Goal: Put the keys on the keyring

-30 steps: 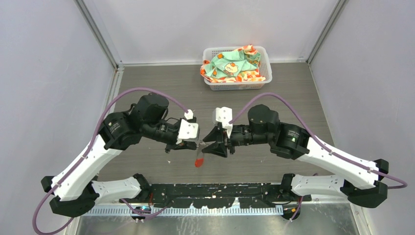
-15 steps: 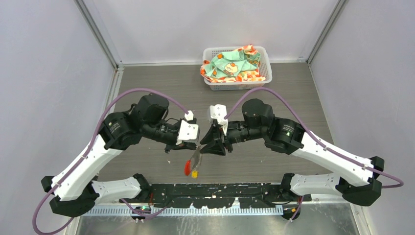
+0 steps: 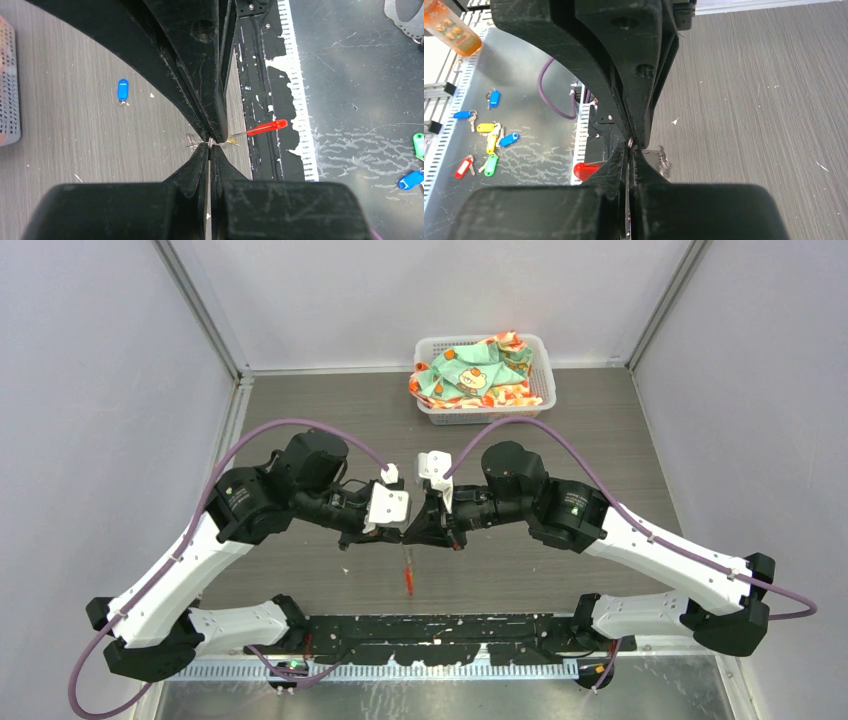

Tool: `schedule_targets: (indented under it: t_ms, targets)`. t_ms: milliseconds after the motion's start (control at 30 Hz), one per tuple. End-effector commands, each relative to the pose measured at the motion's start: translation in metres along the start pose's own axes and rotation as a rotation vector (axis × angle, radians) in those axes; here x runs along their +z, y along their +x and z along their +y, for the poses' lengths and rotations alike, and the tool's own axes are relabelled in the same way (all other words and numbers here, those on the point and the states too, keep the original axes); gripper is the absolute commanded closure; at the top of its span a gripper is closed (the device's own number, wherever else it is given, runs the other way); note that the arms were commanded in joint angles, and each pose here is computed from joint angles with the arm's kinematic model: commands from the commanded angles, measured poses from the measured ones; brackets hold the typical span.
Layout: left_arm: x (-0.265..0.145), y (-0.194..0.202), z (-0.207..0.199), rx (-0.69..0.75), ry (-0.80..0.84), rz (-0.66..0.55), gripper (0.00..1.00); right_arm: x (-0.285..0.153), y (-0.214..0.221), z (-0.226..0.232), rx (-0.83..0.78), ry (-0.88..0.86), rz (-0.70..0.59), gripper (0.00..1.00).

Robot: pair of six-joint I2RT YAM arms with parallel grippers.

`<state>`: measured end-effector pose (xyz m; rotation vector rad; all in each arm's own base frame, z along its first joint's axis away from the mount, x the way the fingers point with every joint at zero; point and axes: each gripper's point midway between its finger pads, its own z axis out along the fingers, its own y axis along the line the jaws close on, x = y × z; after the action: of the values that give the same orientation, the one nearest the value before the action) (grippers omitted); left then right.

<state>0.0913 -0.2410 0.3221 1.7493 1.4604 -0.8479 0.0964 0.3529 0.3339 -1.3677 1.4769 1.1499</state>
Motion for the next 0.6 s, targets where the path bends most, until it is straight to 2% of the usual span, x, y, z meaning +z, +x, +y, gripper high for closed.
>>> schedule_targets:
  t_ms: [0,133,233,333,467,567]
  targets:
    - [-0.004,-0.014,-0.001,0.020,0.000,-0.039,1.00,-0.005,-0.025,-0.012,-0.045,0.078,-0.114,0.99]
    - [-0.005,-0.022,0.002,-0.024,-0.023,-0.069,0.99,-0.014,-0.028,-0.013,-0.068,0.114,-0.219,0.99]
    - [-0.008,-0.030,0.000,-0.069,-0.030,-0.100,0.69,-0.030,-0.040,-0.009,-0.103,0.140,-0.371,0.99]
    - [-0.012,-0.032,-0.011,-0.109,0.007,-0.111,0.50,-0.045,-0.053,0.002,-0.123,0.125,-0.518,0.99]
    - [-0.011,-0.021,-0.026,-0.144,0.062,-0.104,0.48,-0.056,-0.059,0.015,-0.118,0.078,-0.629,0.99]
    - [-0.009,-0.025,-0.024,-0.164,0.047,-0.142,0.53,-0.062,-0.062,0.021,-0.102,0.048,-0.706,0.99]
